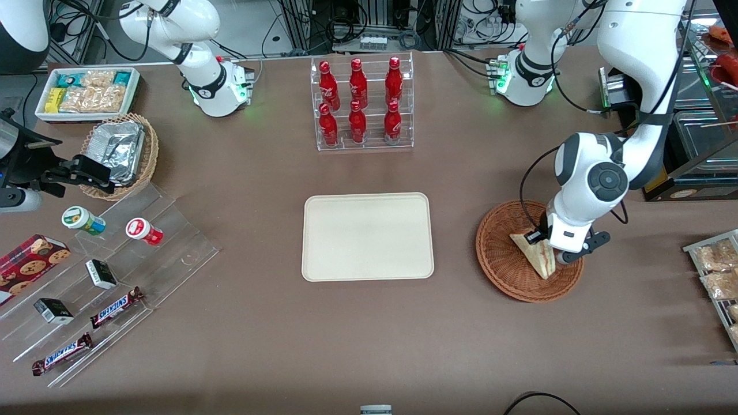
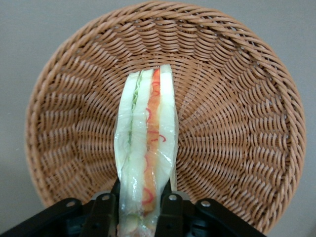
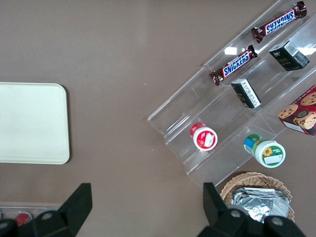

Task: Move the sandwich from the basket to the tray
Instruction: 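Lower the left gripper and close it on the wrapped sandwich, then lift the sandwich and carry it with the left gripper over the tray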

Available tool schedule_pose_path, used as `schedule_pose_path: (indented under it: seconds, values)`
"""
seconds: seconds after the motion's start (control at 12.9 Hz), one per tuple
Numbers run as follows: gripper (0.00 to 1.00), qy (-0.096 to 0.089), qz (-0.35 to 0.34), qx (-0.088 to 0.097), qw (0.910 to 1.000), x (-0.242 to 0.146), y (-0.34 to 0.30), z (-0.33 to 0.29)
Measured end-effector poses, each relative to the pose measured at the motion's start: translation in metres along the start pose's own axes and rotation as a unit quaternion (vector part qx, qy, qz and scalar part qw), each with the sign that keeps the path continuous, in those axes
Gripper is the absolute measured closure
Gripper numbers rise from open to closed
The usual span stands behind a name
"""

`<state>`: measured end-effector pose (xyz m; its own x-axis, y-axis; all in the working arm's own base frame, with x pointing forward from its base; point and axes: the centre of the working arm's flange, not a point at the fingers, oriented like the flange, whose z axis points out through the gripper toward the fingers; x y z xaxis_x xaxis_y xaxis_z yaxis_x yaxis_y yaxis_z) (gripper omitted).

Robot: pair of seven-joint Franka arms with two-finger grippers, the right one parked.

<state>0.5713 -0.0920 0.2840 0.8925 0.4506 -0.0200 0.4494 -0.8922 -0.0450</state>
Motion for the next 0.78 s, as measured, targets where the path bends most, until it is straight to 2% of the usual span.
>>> schedule_pose_path:
  seconds: [0.23,0.31,0.39,0.54,0.78]
  values:
    - [0.79,-0.027,0.002,0.025,0.9993,0.012,0.012,-0.051]
    - [0.85,-0.031,0.008,0.028,0.9991,0.012,0.02,-0.069]
    - [0.85,-0.035,0.016,0.031,0.9988,0.008,0.03,-0.087]
    - [0.85,-0.035,0.04,0.027,0.9982,-0.003,0.054,-0.117]
    - [0.85,-0.024,0.08,0.01,0.9965,-0.025,0.093,-0.141]
